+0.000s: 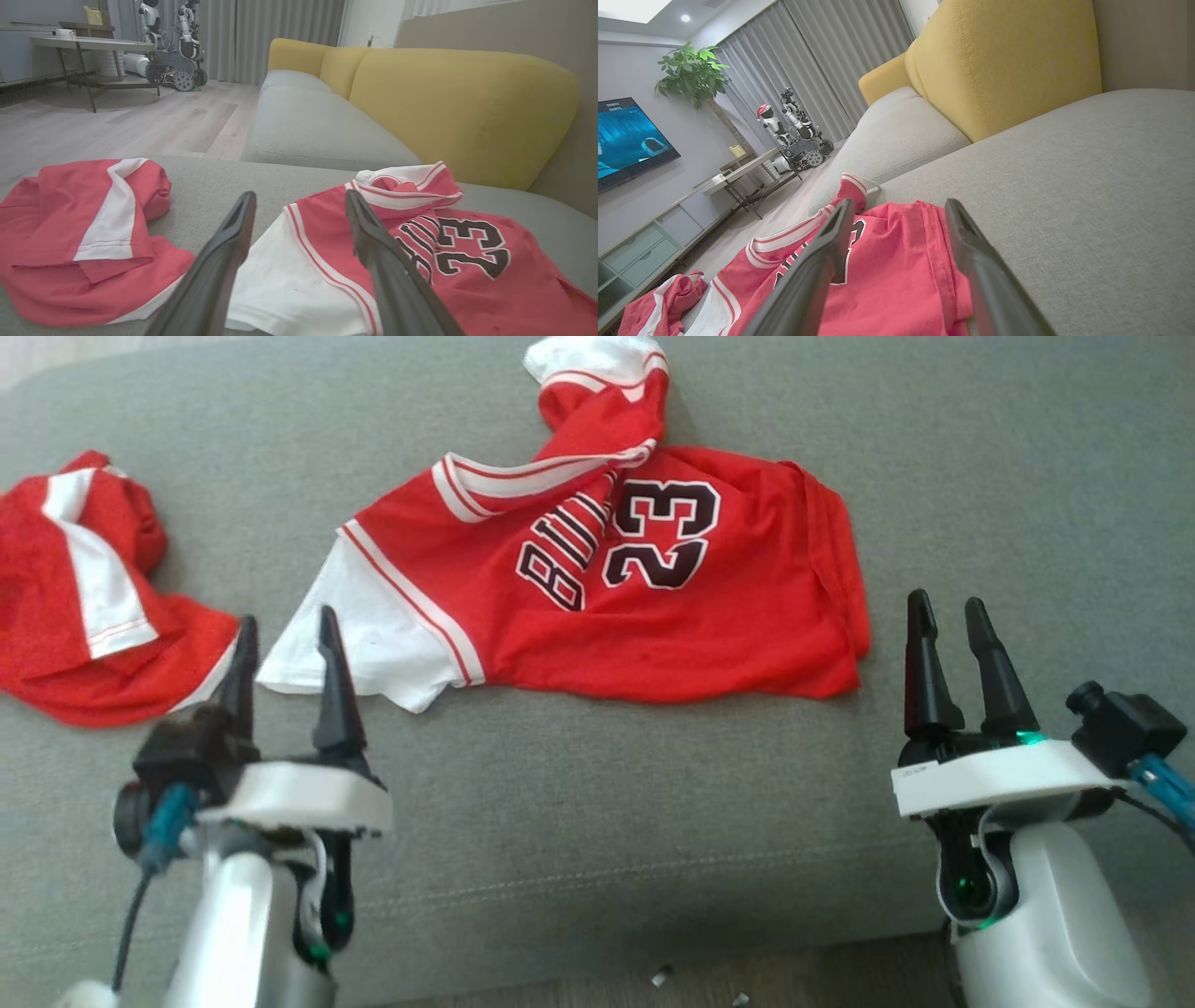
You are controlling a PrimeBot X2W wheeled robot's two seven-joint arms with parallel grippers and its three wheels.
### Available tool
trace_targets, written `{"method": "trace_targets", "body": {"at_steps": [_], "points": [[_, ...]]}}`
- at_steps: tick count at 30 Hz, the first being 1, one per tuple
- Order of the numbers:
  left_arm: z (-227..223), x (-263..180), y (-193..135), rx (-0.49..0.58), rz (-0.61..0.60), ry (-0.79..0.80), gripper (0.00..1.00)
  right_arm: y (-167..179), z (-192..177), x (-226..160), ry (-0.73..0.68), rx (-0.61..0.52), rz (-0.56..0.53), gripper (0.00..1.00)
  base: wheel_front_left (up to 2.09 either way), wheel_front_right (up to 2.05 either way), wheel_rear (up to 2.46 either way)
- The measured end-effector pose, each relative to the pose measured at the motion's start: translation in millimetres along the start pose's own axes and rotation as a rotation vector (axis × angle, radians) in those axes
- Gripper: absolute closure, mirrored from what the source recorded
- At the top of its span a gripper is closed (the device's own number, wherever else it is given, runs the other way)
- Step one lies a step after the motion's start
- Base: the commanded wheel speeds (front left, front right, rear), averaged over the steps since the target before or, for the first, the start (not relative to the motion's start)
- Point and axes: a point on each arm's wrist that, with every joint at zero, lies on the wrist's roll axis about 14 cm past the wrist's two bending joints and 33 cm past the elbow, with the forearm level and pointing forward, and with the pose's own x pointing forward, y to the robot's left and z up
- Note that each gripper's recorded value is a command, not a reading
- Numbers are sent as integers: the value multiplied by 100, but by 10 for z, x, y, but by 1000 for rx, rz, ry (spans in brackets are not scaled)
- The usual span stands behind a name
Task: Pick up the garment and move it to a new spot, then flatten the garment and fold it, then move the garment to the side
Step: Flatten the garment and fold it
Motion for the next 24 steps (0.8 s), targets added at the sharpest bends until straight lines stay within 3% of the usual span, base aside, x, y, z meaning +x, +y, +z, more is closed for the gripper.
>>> {"method": "trace_targets", "body": {"at_steps": [12,24], "points": [[60,-386,-117,-51,-5,-5,0,-32,-181,-114,51,12,-19,0,0,0,0],[-44,-347,-40,-55,20,22,0,-163,-763,-72,277,2,-55,0,0,0,0]]}}
